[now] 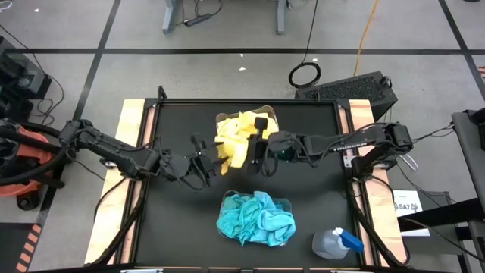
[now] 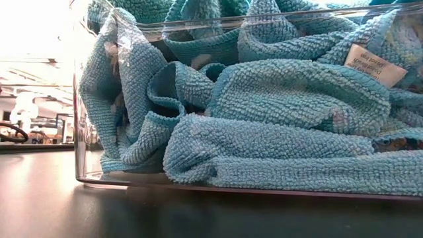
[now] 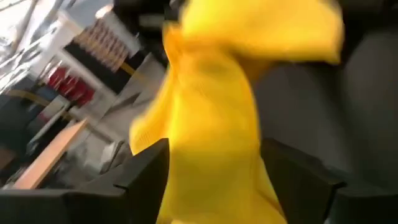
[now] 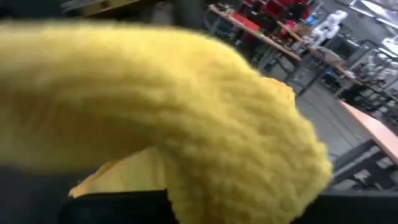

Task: Sort microfiber towel by color & place in baskets
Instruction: Put the yellow towel into the top transparent bin

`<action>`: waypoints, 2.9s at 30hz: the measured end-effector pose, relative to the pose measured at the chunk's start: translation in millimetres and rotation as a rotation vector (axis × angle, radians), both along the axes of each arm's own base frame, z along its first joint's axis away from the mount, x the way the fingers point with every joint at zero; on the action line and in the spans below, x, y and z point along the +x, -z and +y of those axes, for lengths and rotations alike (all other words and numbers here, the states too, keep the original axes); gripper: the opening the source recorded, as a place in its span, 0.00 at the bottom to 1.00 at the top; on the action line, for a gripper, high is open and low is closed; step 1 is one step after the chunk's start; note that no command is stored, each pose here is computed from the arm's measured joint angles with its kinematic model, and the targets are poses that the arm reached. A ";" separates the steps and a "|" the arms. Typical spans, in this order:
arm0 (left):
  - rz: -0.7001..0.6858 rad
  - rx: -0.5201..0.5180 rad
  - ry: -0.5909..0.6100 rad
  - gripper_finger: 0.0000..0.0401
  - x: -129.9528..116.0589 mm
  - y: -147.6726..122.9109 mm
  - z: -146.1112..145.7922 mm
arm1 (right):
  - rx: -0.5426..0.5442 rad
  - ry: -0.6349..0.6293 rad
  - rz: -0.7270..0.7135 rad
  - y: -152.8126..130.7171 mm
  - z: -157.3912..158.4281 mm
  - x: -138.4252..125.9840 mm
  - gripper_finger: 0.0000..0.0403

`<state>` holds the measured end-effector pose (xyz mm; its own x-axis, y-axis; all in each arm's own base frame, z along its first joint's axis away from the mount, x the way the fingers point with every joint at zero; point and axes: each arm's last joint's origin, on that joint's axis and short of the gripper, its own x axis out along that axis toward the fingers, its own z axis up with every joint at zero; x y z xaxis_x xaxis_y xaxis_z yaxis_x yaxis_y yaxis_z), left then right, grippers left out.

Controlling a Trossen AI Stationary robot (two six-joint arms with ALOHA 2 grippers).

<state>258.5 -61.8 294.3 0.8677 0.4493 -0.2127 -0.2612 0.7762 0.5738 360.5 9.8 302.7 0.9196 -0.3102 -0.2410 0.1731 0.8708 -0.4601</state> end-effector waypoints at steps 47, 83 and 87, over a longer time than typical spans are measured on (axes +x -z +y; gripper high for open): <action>0.361 -0.369 -0.044 0.65 6.2 102.7 -54.7 | 0.605 0.145 0.247 139.3 -152.5 23.6 0.02; 0.285 -0.352 -0.057 0.65 -16.5 65.5 -43.4 | 0.616 0.067 0.149 30.0 -129.6 -27.7 0.56; 0.225 -0.293 -0.103 0.65 -22.6 54.4 -38.0 | 0.597 0.048 0.130 19.7 -124.8 -32.3 0.56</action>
<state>235.9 -99.8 239.9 0.7383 0.4231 -0.5253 -0.2387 0.8923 0.3832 328.2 -115.0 283.0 0.8596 -0.1269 -0.4950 0.1935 0.9774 0.0853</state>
